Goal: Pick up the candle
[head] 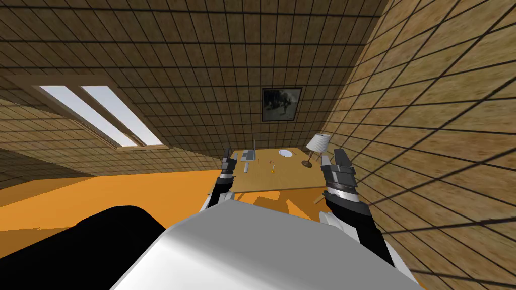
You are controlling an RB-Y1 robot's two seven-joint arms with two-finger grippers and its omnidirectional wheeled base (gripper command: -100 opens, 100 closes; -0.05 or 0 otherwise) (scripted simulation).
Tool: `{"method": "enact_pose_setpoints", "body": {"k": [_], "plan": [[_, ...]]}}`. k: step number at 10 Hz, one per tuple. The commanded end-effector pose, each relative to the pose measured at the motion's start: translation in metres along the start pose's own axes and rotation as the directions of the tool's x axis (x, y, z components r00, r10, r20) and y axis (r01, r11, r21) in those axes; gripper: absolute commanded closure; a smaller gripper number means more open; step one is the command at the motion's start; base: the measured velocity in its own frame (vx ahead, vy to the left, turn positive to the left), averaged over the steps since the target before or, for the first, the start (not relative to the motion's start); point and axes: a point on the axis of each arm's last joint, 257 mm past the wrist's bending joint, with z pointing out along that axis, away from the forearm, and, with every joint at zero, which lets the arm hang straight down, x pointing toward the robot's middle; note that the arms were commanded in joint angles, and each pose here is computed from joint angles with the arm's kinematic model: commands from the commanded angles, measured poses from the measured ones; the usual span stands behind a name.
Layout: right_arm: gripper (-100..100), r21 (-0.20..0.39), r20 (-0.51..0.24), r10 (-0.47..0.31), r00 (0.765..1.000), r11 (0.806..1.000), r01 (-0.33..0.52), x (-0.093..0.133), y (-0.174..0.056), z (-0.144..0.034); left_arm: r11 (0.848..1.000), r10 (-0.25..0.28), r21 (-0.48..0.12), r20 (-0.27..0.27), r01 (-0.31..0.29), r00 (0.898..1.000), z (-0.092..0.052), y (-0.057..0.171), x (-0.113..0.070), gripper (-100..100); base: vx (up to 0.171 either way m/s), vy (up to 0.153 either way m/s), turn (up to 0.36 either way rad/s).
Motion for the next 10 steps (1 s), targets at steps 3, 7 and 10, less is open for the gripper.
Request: {"method": "enact_pose_setpoints", "body": {"k": [3, 7, 10], "plan": [[-100, 0.067, -0.085, -0.004, 0.996, 0.998, 0.010, 0.022, -0.029, -0.011, 1.000, 0.000, 0.000, 0.000, 0.000, 1.000, 0.000, 0.000, 0.000, 0, -0.018, -0.033, 0.263], [-100, 0.169, -0.197, -0.002, 0.980, 0.985, 0.036, 0.050, -0.073, -0.035, 1.000, 0.000, 0.000, 0.000, 0.000, 1.000, 0.000, 0.000, 0.000, 0, -0.021, -0.036, 0.278], [-100, 0.265, -0.303, 0.007, 0.953, 0.961, 0.078, 0.073, -0.115, -0.066, 1.000, 0.000, 0.000, 0.000, 0.000, 1.000, 0.000, 0.000, 0.000, 0, -0.032, -0.035, 0.384]]}}
